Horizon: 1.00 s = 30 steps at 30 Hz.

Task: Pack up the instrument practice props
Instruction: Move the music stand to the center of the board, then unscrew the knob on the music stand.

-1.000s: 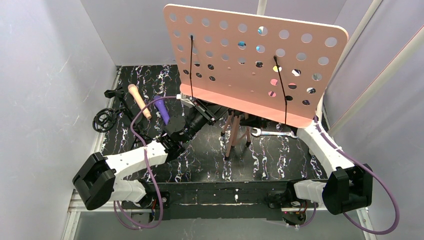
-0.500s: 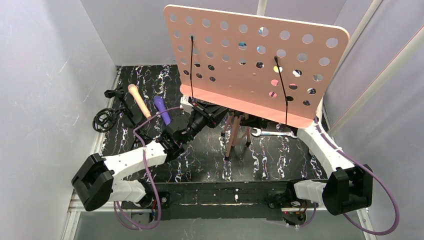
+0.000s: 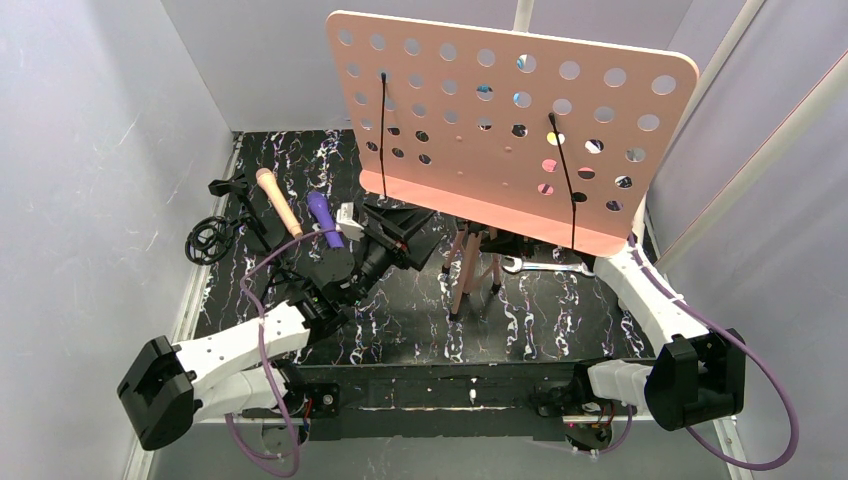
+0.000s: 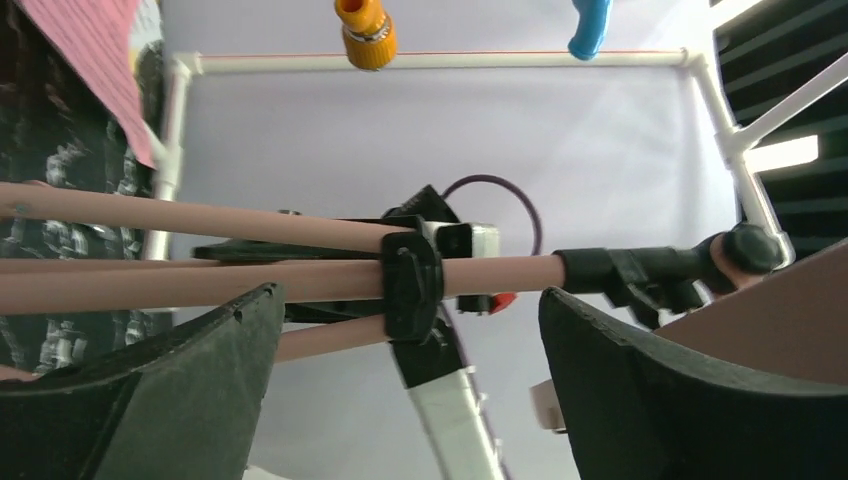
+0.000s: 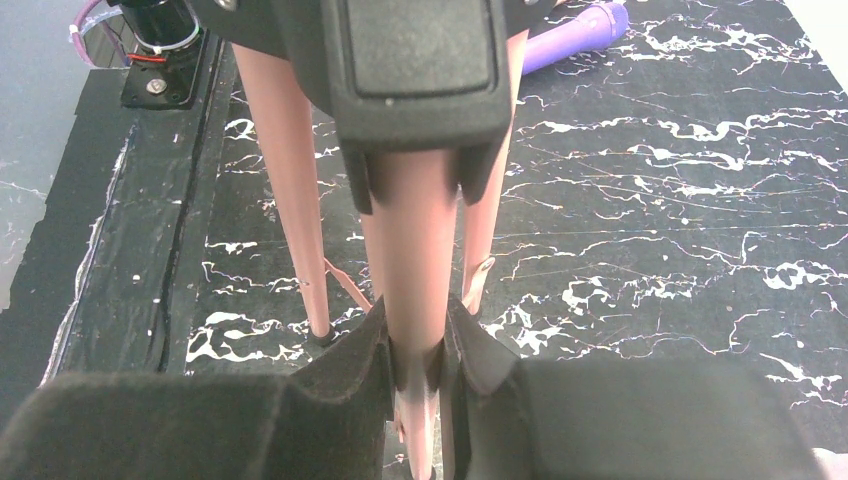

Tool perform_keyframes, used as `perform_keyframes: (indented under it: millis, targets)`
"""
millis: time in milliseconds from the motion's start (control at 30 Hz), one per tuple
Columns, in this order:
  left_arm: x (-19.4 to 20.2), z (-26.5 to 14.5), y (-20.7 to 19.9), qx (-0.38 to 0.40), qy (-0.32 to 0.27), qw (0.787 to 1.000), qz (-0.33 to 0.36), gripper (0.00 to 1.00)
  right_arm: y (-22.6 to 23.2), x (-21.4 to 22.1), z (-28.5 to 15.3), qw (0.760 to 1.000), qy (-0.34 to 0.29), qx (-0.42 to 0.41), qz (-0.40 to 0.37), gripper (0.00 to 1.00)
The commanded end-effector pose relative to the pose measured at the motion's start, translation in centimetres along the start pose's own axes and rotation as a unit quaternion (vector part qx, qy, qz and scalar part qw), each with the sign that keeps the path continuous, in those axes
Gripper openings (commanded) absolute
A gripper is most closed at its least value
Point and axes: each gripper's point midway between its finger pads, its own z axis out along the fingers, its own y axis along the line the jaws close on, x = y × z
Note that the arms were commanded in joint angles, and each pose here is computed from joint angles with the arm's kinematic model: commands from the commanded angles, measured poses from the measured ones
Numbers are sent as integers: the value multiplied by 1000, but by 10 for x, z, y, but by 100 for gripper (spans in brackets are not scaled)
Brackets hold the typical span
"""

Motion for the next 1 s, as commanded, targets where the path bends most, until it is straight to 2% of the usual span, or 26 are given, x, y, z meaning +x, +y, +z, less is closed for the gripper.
perform_keyframes:
  millis: [0,67,167,267,333,467,567,667,700,767,833,967]
  targets:
    - [-7,-16,3,22,-7,989,145,98,12,14,1,999,9,-11,47,1]
    - [1,-24,8,40,23,970,240,98,12,14,1,999,9,-11,47,1]
    - [22,-39,13,84,95,912,391,98,12,14,1,999,9,-10,47,1]
    - [46,-57,10,161,169,824,517,98,12,14,1,999,9,-9,47,1]
    - [54,-66,13,198,196,765,580,98,12,15,1,999,9,-10,48,1]
    - [46,-66,32,203,200,674,682,98,13,16,1,999,9,-12,51,1]
    - [38,-60,36,205,185,616,738,98,13,17,1,999,9,-13,52,1]
    - [27,-51,38,196,161,570,782,98,14,17,2,998,9,-15,52,1]
    - [24,-48,38,195,153,548,799,98,15,18,2,998,9,-16,53,1]
    - [20,-44,38,190,145,525,817,98,15,18,2,998,8,-18,52,1]
    - [17,-40,40,192,143,490,838,98,16,19,2,998,9,-20,54,1]
    - [16,-36,38,193,139,462,854,98,18,20,2,998,8,-21,53,1]
